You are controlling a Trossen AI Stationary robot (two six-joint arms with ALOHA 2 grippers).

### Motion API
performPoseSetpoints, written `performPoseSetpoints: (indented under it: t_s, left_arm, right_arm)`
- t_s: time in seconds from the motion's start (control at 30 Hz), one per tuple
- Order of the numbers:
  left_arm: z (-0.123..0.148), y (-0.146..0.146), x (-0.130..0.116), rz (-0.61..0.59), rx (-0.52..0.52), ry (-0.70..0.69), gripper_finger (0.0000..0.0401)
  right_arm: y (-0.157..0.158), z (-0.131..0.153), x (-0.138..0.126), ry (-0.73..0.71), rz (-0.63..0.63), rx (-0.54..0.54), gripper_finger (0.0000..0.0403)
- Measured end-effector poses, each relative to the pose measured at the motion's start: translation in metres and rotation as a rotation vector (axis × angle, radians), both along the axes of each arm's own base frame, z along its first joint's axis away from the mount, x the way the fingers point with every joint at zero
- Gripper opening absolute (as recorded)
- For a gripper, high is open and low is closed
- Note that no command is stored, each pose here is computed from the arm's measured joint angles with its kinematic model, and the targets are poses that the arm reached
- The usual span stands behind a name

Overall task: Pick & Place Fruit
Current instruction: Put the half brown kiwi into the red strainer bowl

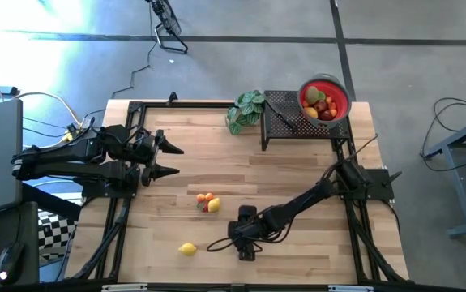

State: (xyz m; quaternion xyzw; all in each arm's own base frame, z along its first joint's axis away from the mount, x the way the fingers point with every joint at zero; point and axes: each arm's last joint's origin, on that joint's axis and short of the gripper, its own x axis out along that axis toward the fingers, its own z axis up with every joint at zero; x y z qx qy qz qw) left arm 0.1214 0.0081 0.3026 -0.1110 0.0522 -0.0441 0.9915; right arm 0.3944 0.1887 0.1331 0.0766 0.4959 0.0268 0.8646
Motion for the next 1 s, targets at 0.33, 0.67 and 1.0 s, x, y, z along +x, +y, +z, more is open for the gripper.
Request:
performPoseSetpoints:
  t_s: [0.33, 0.67, 1.0]
  left_arm:
    - [0.0000, 0.0000, 0.0001, 0.000, 0.000, 0.000, 0.0326]
    - [0.0000, 0.0000, 0.0000, 0.000, 0.000, 0.000, 0.0326]
    - [0.0000, 0.0000, 0.0000, 0.000, 0.000, 0.000, 0.0326]
  right_arm:
    - [0.0007, -0.0034, 0.0009, 0.004, -0.018, 0.011, 0.0263]
    - [0.0005, -0.0036, 0.0010, 0.007, -0.018, 0.017, 0.0234]
    - [0.0006, -0.0018, 0.0006, 0.007, -0.019, 0.028, 0.0234]
